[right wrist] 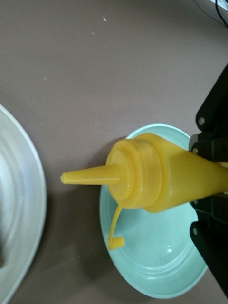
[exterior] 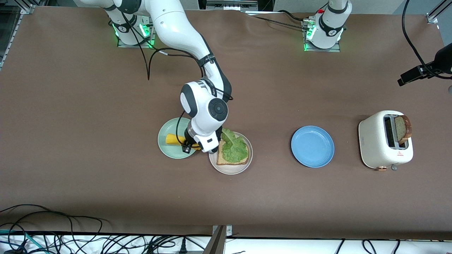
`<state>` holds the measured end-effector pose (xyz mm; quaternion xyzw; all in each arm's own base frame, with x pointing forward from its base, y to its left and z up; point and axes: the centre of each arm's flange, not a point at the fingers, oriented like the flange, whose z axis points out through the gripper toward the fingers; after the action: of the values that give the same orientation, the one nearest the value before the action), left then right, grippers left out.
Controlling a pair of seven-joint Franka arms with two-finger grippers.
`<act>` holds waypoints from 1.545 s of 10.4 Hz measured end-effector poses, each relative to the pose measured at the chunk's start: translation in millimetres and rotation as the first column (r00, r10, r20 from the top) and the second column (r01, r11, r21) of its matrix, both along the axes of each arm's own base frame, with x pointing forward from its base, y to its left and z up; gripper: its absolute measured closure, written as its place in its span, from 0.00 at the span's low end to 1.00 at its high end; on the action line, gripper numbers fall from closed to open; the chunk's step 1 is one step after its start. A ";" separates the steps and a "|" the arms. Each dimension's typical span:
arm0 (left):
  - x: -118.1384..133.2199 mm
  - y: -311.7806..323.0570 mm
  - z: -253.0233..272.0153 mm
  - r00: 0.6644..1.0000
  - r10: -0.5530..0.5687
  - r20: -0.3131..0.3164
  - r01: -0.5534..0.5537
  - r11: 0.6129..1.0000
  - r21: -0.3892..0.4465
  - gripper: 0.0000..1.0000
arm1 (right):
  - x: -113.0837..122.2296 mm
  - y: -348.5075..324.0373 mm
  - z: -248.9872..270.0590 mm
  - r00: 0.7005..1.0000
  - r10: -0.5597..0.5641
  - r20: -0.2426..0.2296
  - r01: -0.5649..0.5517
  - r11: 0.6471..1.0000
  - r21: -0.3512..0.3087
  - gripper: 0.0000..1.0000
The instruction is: Make sandwich on beige plate with both arms
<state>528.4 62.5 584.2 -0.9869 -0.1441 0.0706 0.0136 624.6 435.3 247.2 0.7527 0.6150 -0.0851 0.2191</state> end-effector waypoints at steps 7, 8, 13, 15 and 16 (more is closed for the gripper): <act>36.1 45.0 -38.7 0.997 0.059 -0.045 -0.059 0.998 0.013 0.00 | -3.6 14.5 -29.0 0.998 0.068 0.015 -0.068 0.997 0.018 0.91; 39.2 60.4 -44.4 0.995 0.080 -0.052 -0.079 0.997 0.012 0.00 | -2.8 15.0 -26.6 0.997 0.069 0.019 -0.069 0.997 0.021 0.91; 63.2 94.6 -102.4 0.992 0.059 -0.113 -0.062 0.998 -0.019 0.00 | 29.2 -51.3 69.8 0.995 -0.096 0.040 0.088 0.982 0.169 0.91; 76.4 99.7 -130.2 0.989 0.047 -0.140 -0.052 0.998 -0.031 0.00 | 36.6 -109.4 111.7 0.982 -0.190 0.007 0.183 0.953 0.241 0.91; 82.0 103.8 -144.2 0.989 0.020 -0.144 -0.026 0.999 -0.043 0.00 | 35.7 -133.4 126.2 0.974 -0.225 -0.007 0.219 0.938 0.270 0.91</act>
<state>610.4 166.3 439.9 -0.9776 -0.1526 0.1448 0.0013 660.3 301.9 373.4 0.8409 0.5294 -0.0158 0.1111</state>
